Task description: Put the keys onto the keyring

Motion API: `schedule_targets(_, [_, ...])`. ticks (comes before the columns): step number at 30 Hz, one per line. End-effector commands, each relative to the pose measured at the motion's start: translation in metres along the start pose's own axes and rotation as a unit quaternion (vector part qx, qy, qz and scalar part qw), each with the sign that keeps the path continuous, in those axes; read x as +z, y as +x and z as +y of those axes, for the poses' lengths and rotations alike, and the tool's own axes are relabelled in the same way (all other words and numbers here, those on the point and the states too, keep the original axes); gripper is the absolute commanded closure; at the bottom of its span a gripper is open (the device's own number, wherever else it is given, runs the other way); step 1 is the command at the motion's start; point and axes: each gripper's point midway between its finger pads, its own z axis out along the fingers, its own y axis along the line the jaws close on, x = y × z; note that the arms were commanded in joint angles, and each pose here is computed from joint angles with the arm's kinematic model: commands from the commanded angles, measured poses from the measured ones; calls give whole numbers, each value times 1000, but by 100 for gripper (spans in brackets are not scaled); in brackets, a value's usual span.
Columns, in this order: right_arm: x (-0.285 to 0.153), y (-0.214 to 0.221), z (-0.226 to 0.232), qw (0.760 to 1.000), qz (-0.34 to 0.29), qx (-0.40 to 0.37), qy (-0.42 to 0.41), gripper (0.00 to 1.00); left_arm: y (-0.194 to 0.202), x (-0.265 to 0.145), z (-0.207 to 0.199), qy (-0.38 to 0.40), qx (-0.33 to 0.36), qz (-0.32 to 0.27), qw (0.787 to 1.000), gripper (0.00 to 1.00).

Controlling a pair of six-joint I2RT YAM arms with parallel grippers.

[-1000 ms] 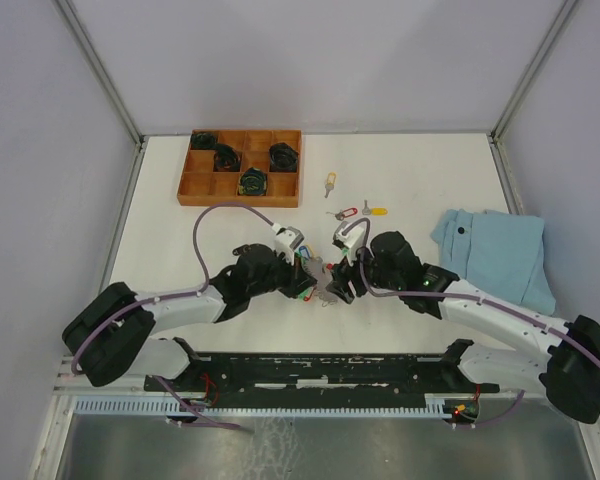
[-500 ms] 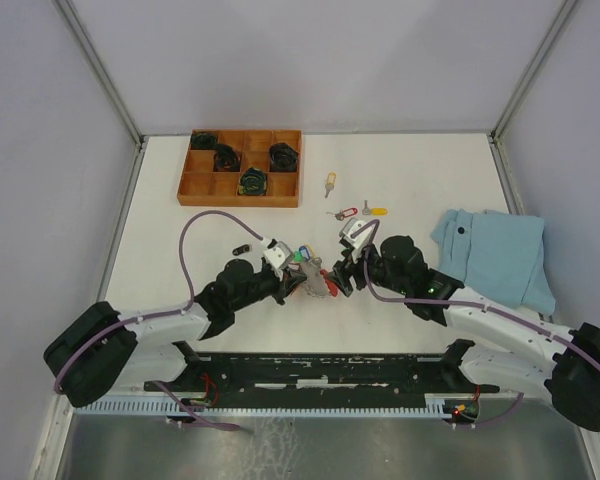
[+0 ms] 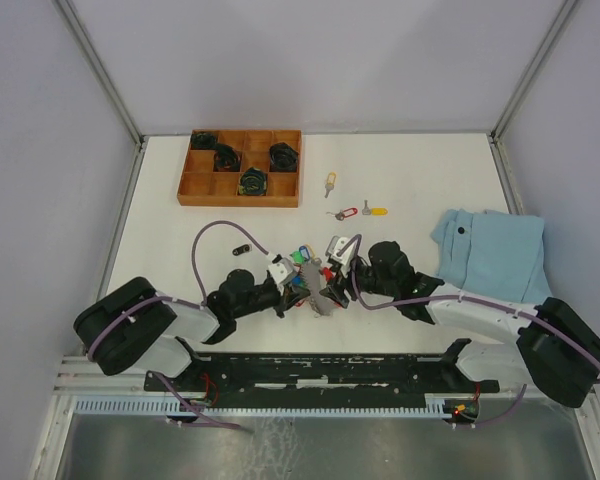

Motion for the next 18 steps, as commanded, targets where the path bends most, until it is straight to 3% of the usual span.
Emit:
schedule_targets(1, [7, -1, 13, 997, -16, -45, -56, 30, -30, 3, -9, 27, 18, -71, 997, 97])
schedule_targets(18, [31, 11, 23, 982, -24, -88, -163, 57, -26, 0, -14, 57, 43, -56, 996, 97])
